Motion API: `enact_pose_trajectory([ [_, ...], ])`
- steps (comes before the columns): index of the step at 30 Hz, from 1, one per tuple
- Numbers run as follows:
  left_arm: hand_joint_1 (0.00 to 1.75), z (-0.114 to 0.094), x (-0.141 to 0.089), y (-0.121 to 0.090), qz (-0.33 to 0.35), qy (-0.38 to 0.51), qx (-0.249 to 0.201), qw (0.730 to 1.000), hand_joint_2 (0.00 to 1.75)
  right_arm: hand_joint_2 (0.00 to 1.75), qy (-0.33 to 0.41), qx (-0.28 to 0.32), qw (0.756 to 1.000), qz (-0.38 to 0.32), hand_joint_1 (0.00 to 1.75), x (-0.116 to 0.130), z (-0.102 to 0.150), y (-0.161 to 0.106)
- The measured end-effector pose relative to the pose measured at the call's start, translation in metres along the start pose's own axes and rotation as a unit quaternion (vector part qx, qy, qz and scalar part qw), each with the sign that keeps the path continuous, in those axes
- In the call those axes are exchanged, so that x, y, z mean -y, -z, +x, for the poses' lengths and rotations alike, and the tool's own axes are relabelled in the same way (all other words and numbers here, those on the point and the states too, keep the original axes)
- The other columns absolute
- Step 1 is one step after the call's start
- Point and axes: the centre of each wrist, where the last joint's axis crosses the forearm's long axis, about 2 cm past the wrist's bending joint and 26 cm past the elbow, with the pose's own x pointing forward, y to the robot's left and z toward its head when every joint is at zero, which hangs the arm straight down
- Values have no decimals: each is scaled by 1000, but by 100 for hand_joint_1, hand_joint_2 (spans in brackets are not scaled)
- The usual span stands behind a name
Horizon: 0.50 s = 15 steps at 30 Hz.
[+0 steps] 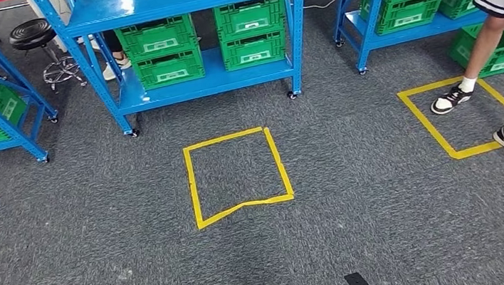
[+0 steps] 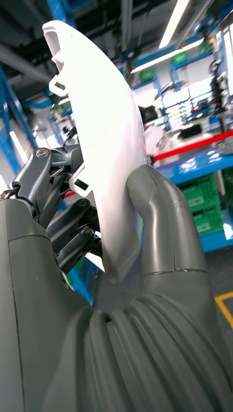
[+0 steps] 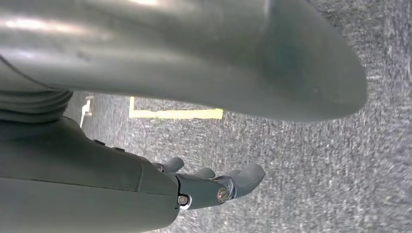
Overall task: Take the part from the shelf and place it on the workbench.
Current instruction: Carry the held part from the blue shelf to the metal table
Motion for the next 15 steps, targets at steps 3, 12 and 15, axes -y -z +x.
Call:
enact_pose_trajectory([
  [3,175,0,-2,-4,3,2,-2,1000,175,0,-6,-1,1000,0,0,0,0,0],
  [12,175,2,-6,-2,11,4,5,1000,175,0,-11,-2,1000,1,0,0,1,0],
  [15,175,4,-13,-2,16,10,7,1000,175,0,-16,-3,1000,5,0,0,2,0],
])
